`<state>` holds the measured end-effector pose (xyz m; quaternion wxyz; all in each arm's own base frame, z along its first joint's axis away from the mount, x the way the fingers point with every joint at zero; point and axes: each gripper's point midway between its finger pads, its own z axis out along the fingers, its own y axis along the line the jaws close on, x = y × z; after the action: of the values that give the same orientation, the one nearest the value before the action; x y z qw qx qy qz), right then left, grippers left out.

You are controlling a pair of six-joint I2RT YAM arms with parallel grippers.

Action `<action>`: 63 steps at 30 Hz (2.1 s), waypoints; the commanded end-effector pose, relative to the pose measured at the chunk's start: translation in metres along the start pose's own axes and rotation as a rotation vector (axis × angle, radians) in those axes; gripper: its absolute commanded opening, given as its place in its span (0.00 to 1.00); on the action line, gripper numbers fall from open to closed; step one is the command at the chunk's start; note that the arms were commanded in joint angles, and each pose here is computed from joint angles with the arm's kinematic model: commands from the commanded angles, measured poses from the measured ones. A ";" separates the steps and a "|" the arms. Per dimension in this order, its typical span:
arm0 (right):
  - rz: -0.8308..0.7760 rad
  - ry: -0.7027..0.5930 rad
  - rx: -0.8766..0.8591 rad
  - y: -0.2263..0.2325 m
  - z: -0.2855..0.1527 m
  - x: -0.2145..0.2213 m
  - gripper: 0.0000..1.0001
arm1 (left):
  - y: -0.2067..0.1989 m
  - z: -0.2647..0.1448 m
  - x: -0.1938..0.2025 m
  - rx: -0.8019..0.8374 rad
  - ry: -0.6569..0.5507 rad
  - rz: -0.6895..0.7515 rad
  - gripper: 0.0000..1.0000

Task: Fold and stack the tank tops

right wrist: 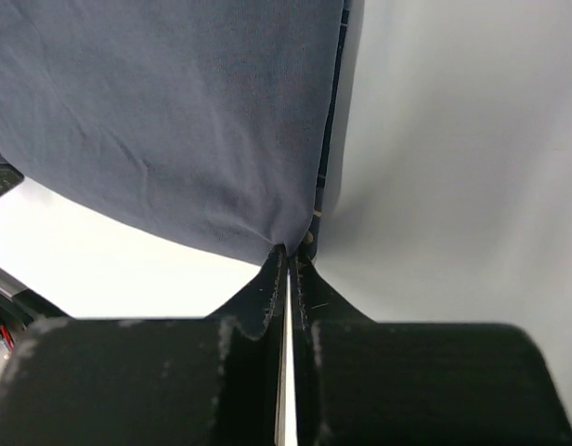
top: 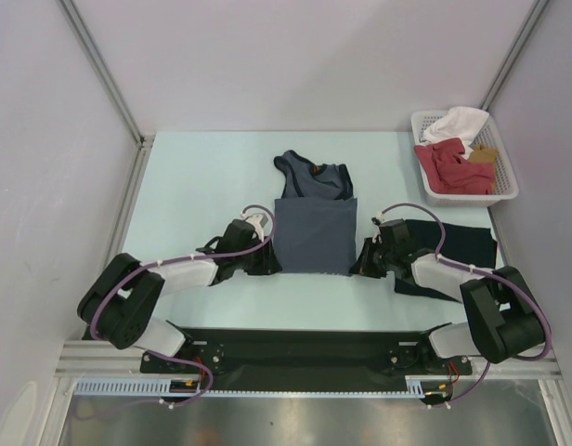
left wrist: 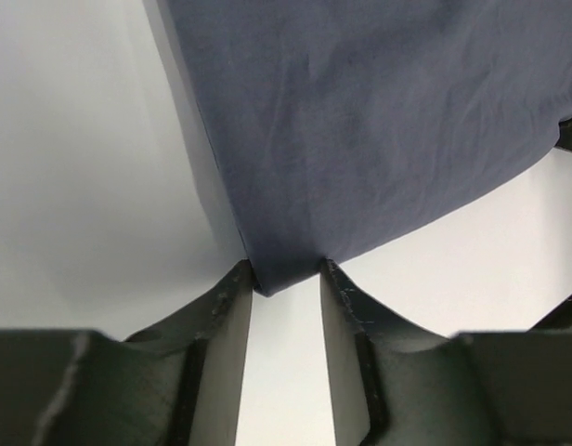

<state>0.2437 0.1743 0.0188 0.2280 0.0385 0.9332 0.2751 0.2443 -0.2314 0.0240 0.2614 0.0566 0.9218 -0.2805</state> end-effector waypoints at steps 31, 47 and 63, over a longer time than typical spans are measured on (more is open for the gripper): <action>-0.009 0.045 0.016 0.031 -0.086 0.073 0.00 | -0.012 -0.080 0.091 0.054 0.050 -0.074 0.00; -0.141 -0.148 -0.065 0.107 -0.132 -0.042 0.00 | -0.068 -0.131 -0.008 0.097 -0.078 -0.008 0.00; -0.070 -0.158 -0.082 0.104 -0.090 -0.160 0.00 | -0.044 -0.091 -0.131 0.096 -0.069 -0.084 0.00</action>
<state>0.3127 0.1830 0.1932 0.2917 0.0328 0.9129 0.2837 0.2803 -0.2082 0.1642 0.2700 -0.0003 0.9089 -0.3178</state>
